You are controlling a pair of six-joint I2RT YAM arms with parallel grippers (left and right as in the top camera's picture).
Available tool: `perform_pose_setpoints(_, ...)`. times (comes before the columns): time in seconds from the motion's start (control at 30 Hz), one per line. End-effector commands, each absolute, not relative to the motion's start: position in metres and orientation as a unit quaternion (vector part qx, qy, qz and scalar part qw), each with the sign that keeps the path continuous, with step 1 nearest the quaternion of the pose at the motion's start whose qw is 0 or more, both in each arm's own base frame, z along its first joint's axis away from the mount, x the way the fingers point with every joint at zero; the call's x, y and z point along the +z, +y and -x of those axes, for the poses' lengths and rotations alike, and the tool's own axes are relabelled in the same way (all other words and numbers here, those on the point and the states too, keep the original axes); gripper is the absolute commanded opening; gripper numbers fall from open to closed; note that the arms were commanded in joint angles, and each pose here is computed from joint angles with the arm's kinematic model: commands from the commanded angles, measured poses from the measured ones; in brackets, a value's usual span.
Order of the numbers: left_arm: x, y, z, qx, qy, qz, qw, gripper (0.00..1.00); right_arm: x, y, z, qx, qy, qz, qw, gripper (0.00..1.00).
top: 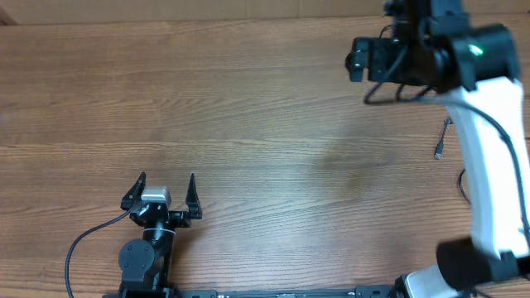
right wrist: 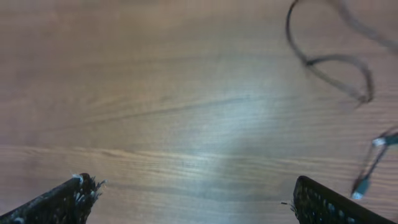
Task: Untangle cables
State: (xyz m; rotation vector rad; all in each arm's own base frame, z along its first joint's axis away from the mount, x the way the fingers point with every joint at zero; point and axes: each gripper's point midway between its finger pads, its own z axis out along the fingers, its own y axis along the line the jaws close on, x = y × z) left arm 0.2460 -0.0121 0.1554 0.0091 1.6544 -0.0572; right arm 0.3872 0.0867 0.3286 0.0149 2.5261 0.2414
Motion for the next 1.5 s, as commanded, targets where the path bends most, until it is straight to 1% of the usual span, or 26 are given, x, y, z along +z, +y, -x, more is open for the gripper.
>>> perform_pose_setpoints(0.0,0.156,-0.009,-0.246,-0.021,0.734,0.003,0.679,1.0,0.354,0.074,-0.365,0.081,0.934,-0.012,0.349,1.0)
perform_pose_setpoints(0.13,0.156,-0.009,-0.246,-0.021,0.734,0.003,0.679,1.0,0.356,0.071,-0.348,0.091,0.912,-0.011,0.399,1.0)
perform_pose_setpoints(0.27,0.156,-0.009,-0.246,-0.021,0.734,0.003,0.679,1.0,0.35,0.07,-0.344,0.11,0.885,-0.024,0.451,1.0)
perform_pose_setpoints(0.5,0.156,-0.009,-0.246,-0.021,0.734,0.003,0.679,1.0,0.333,0.069,-0.342,0.14,0.801,-0.024,0.582,1.0)
perform_pose_setpoints(0.57,0.156,-0.009,-0.246,-0.021,0.734,0.003,0.679,1.0,0.33,0.068,-0.336,0.149,0.765,-0.023,0.626,1.0)
perform_pose_setpoints(0.63,0.156,-0.009,-0.246,-0.021,0.734,0.003,0.679,1.0,0.321,0.064,-0.329,0.153,0.741,-0.025,0.653,1.0)
perform_pose_setpoints(0.87,0.156,-0.009,-0.246,-0.021,0.734,0.003,0.679,1.0,0.271,0.044,-0.299,0.146,0.699,-0.039,0.699,1.0)
perform_pose_setpoints(1.0,0.156,-0.009,-0.246,-0.021,0.734,0.003,0.679,0.99,0.25,0.036,-0.282,0.144,0.68,-0.044,0.718,1.0)
perform_pose_setpoints(1.3,0.156,-0.009,-0.246,-0.021,0.734,0.003,0.679,1.0,0.205,0.03,-0.256,0.142,0.664,-0.047,0.732,1.0)
perform_pose_setpoints(1.47,0.156,-0.009,-0.246,-0.021,0.734,0.003,0.679,1.0,0.197,0.026,-0.249,0.136,0.675,-0.051,0.723,1.0)
